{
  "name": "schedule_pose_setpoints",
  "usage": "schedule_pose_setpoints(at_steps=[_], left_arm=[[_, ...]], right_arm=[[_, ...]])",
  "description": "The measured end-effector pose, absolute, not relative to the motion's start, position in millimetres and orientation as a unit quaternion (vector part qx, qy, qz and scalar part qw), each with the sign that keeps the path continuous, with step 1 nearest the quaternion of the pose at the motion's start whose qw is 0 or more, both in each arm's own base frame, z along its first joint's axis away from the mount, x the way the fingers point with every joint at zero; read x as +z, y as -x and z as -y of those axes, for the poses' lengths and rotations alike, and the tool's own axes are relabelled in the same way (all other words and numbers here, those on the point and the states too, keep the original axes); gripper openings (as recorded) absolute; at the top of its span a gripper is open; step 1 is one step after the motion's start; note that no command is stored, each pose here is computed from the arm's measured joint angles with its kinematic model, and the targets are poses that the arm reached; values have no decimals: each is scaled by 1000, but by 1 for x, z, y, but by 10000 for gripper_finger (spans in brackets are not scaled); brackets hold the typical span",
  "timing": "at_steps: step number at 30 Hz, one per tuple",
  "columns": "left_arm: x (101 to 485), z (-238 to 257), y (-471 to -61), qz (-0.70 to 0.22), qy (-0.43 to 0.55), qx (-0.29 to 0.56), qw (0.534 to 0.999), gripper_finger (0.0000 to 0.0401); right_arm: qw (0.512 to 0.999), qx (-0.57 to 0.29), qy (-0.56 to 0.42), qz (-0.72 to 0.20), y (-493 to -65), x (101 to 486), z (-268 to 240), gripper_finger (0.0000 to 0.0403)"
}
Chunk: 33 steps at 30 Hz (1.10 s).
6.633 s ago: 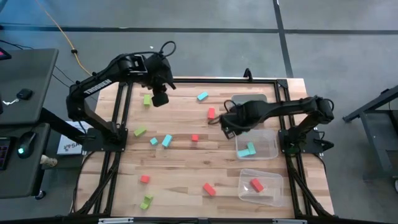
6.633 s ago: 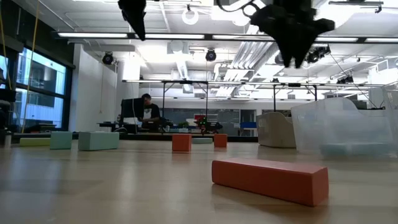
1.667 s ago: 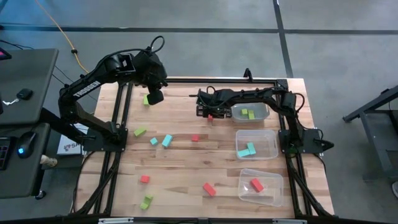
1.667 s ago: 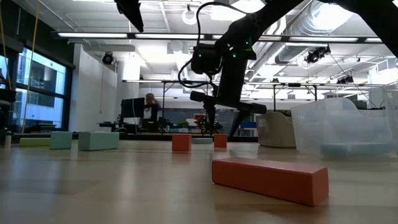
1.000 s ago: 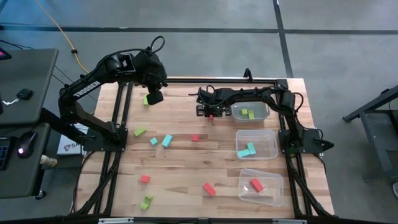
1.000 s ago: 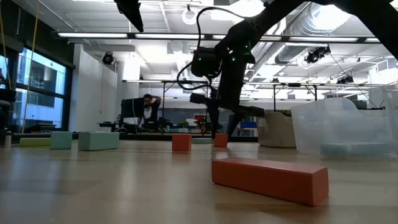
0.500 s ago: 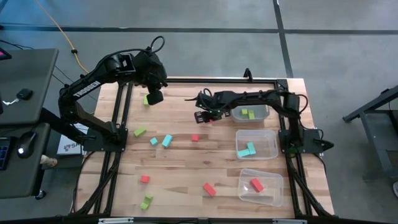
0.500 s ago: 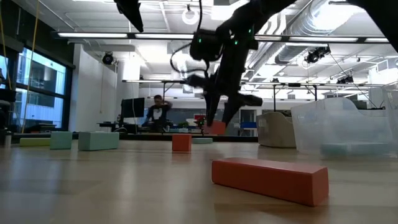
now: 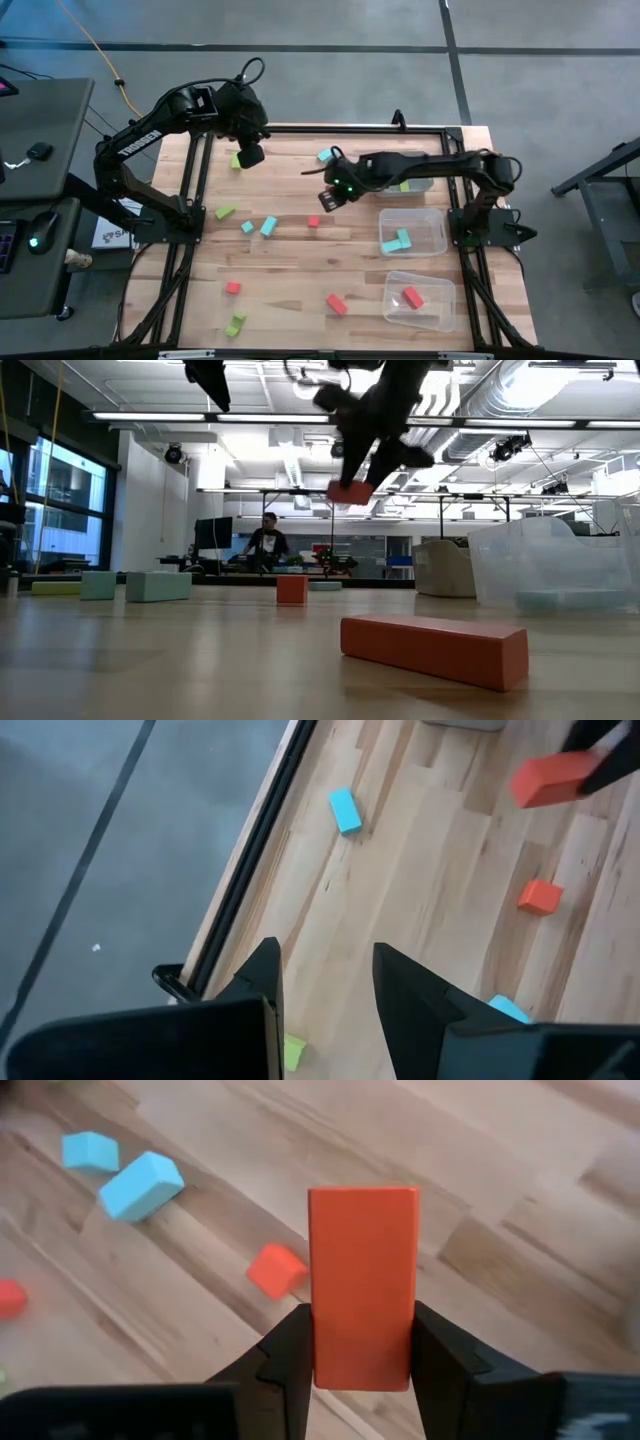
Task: Sort & place blocks by color
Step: Put the orange block into the bottom transparent bin
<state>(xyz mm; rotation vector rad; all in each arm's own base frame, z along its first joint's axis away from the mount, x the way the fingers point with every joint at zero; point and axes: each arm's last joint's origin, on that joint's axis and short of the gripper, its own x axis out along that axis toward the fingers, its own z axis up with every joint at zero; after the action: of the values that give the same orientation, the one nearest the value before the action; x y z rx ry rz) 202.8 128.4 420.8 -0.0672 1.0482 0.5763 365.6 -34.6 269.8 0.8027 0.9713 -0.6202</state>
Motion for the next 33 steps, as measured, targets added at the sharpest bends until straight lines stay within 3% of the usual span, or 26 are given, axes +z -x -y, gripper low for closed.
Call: schedule_pose_setpoints(at_steps=[7, 18, 33], left_arm=[[420, -128, -202, -483, 70, 293, 822, 85], [419, -127, -201, -464, 146, 333, 808, 85], [419, -117, -207, -444, 194, 347, 803, 85]], right_arm=[[792, -282, -317, -440, -331, 310, 17, 110], [796, -264, -270, -472, -268, 351, -16, 110], [757, -220, -197, -583, -218, 339, -97, 110]])
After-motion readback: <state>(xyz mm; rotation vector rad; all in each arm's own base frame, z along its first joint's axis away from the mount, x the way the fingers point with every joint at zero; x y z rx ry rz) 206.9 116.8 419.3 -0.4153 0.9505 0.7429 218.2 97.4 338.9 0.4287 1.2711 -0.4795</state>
